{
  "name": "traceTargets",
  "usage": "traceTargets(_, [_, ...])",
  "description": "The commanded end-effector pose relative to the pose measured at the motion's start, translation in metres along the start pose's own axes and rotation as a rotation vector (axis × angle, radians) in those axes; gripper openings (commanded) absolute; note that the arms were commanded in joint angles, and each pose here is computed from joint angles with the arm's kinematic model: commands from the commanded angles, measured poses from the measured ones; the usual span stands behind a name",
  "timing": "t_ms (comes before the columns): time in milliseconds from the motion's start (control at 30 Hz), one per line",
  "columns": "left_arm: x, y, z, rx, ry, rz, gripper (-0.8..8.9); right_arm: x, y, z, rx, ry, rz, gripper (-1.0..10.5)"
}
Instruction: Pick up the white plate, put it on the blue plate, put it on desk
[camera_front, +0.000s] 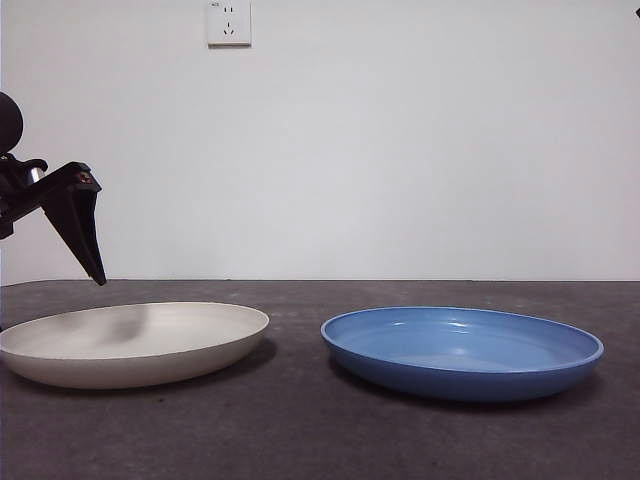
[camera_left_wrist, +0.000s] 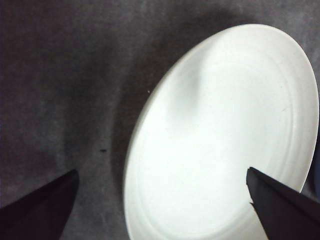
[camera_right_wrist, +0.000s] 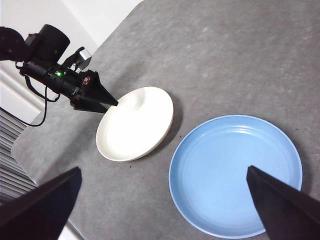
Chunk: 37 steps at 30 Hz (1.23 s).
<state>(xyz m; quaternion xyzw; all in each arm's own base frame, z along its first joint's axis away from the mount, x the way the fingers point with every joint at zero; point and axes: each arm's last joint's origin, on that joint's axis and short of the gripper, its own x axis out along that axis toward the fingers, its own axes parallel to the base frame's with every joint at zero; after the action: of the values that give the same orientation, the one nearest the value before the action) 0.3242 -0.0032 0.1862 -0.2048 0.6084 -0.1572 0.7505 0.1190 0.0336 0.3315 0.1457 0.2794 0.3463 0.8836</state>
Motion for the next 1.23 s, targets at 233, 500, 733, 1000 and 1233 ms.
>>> traceTargets(233, [0.007,0.003,0.006,-0.005,0.007,0.001,5.29,-0.002,0.003,0.006,-0.029,-0.028,-0.025,6.0])
traceTargets(500, [0.014,0.002,0.006,-0.013,0.031,-0.007,5.13,-0.002,0.003,0.007,-0.034,-0.035,-0.024,6.0])
traceTargets(733, [0.016,0.0,0.005,-0.007,0.039,-0.007,3.64,-0.002,0.003,0.007,-0.034,-0.036,-0.024,6.0])
traceTargets(1000, [0.017,0.002,0.005,-0.012,0.045,0.048,1.78,-0.002,0.003,0.007,-0.035,-0.038,-0.023,6.0])
traceTargets(1233, [0.024,0.006,0.005,-0.023,0.065,0.057,0.44,-0.002,0.003,0.007,-0.035,-0.037,-0.023,6.0])
